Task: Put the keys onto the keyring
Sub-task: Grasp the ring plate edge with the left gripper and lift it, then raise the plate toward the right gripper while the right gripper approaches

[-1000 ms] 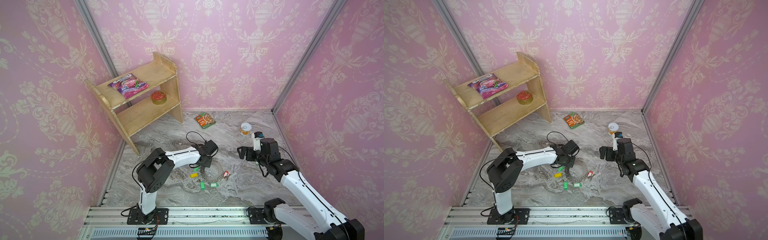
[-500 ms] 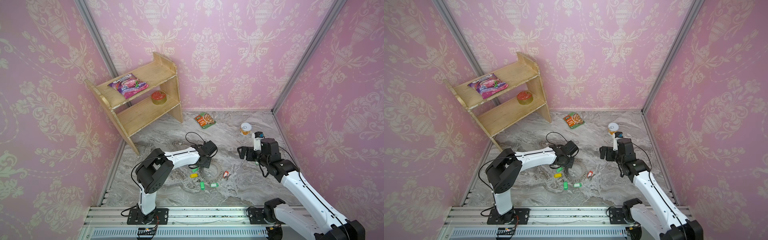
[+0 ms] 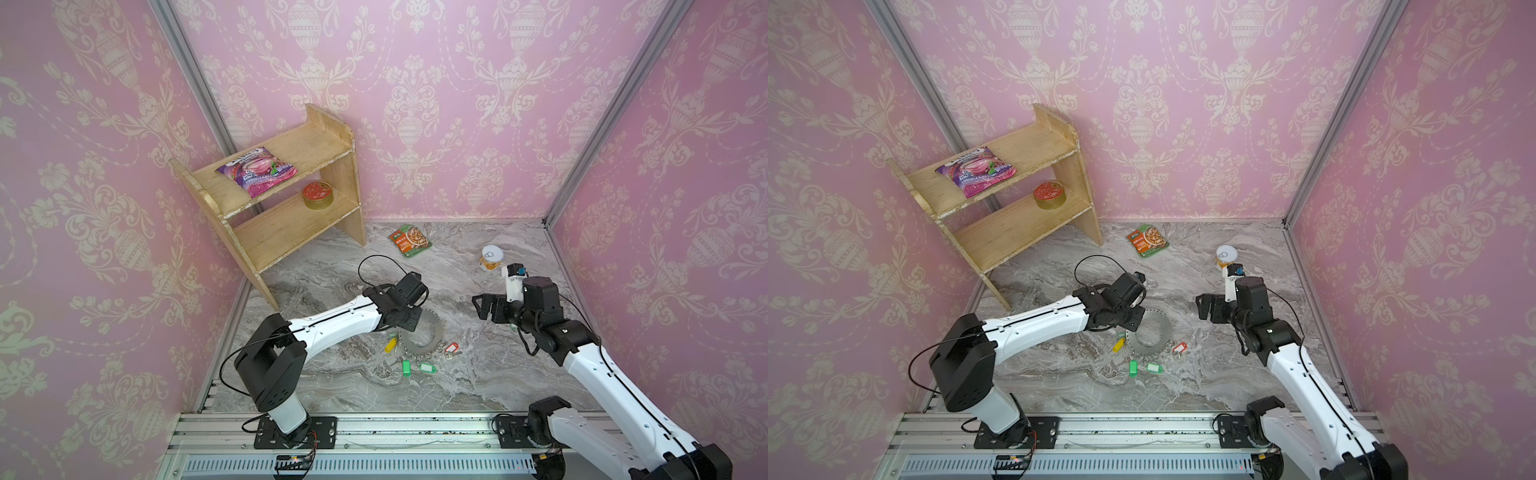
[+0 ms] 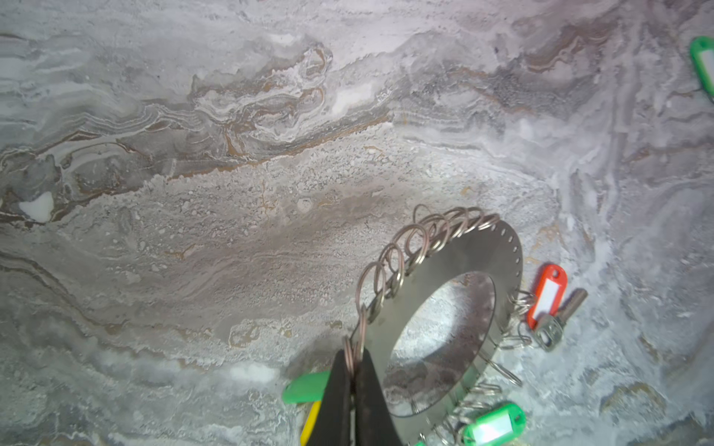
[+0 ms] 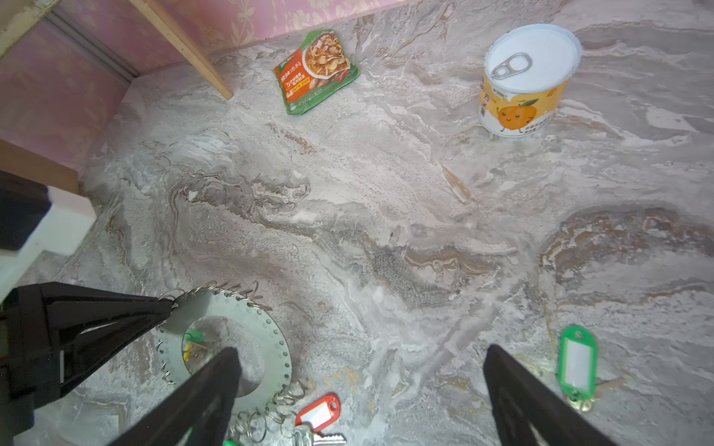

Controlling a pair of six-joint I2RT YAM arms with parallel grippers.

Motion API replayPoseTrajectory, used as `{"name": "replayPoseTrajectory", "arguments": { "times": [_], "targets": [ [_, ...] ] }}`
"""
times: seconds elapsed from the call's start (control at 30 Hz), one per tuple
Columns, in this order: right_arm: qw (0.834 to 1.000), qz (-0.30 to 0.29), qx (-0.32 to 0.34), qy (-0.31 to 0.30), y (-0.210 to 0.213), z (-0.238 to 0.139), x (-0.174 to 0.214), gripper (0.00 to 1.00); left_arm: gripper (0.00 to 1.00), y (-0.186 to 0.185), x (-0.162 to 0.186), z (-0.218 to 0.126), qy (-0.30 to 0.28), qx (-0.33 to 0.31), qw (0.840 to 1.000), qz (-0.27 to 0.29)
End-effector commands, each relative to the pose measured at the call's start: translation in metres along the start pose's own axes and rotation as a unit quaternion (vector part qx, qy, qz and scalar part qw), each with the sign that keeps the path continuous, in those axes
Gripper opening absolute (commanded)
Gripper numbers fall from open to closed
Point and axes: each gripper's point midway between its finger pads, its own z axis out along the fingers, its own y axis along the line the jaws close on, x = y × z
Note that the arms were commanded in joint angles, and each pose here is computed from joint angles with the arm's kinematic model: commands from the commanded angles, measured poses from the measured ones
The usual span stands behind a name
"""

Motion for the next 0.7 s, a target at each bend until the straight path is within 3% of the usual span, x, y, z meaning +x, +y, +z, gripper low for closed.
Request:
{"name": "replayPoseTrajectory", "arguments": {
  "times": [0.0,0.17,0.37,0.53,0.67],
  "targets": [
    [0.994,-0.052,-0.089,-0.025,0.037,-0.011,-0.017,1.0,0.0,-0.022,-0.01,-0.031,-0.037,0.063,0.994,0.085],
    [0.967,-0.127,-0.204,-0.084,0.081,-0.038,-0.031,0.97,0.0,-0.052,-0.022,-0.089,-0.091,0.146,0.967,0.188],
    [0.925,-0.223,-0.284,-0.115,0.123,-0.072,-0.043,0.92,0.0,-0.07,-0.037,-0.152,-0.152,0.178,0.935,0.266],
    [0.892,-0.296,-0.313,-0.133,0.146,-0.098,-0.052,0.84,0.0,-0.093,-0.044,-0.194,-0.196,0.206,0.9,0.33],
    [0.871,-0.336,-0.331,-0.139,0.158,-0.117,-0.06,0.75,0.0,-0.104,-0.042,-0.207,-0.207,0.214,0.88,0.371]
  ]
}}
